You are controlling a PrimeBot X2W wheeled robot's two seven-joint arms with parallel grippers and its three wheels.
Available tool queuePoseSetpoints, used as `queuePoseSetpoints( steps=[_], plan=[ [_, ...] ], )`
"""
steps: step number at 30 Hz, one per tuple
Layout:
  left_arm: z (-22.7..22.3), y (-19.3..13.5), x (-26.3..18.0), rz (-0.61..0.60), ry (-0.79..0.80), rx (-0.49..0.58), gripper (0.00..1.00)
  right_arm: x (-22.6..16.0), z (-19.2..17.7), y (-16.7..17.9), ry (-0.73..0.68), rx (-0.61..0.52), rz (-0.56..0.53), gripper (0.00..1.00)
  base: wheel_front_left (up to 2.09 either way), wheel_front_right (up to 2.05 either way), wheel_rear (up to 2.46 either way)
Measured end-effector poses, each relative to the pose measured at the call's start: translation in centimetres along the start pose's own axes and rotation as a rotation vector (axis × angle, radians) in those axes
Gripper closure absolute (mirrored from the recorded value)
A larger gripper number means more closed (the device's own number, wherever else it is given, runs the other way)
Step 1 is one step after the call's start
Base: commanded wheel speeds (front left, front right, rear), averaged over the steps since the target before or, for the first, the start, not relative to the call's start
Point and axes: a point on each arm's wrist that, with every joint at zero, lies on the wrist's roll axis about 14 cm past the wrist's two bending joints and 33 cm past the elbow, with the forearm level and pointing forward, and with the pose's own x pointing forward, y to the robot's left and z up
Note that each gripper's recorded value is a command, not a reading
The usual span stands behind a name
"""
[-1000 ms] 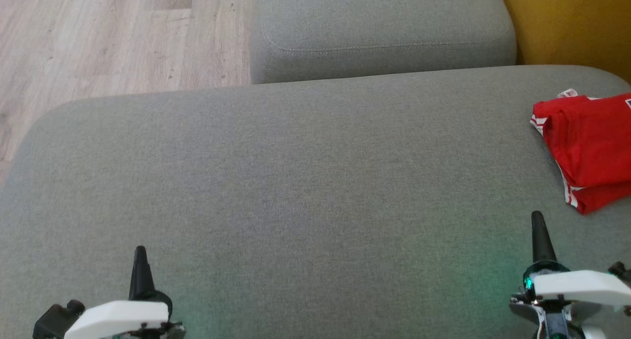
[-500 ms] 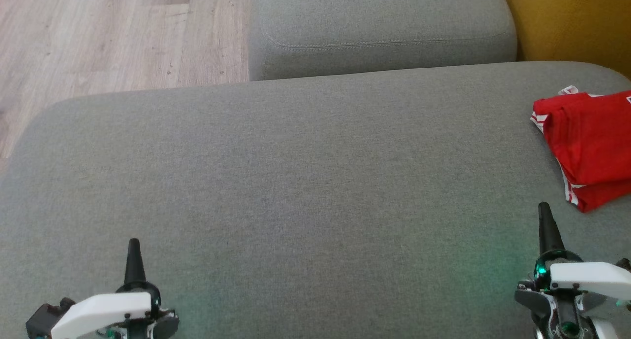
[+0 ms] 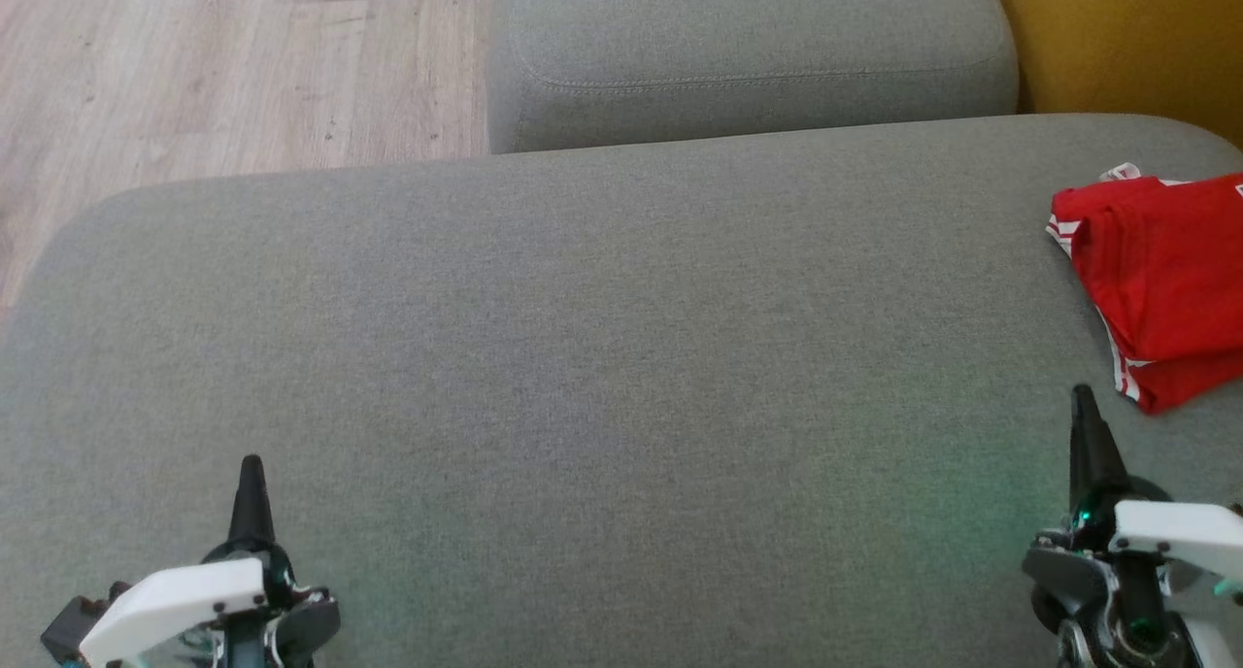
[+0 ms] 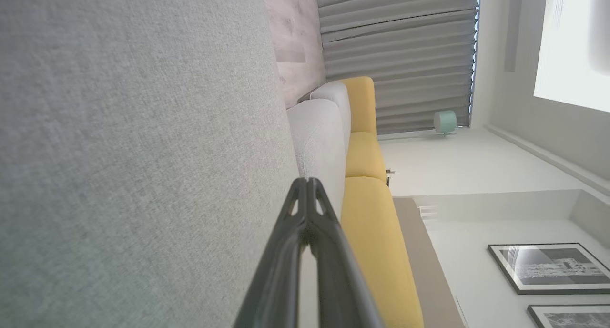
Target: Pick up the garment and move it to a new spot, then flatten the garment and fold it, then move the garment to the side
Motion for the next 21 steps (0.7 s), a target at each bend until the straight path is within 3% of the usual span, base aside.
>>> queuePoseSetpoints(
  steps=[11,21],
  plan=[
    [0.62,-0.81,0.66,-0.039,-0.005,-0.123,1.0,0.56,0.53,0.57,-0.008,0.124,0.019,1.0,0.0,0.0,0.0],
    [0.65,-0.9,0.72,-0.042,-0.006,-0.125,1.0,0.55,0.64,0.54,-0.01,0.127,0.019,1.0,0.0,0.0,0.0]
  ],
)
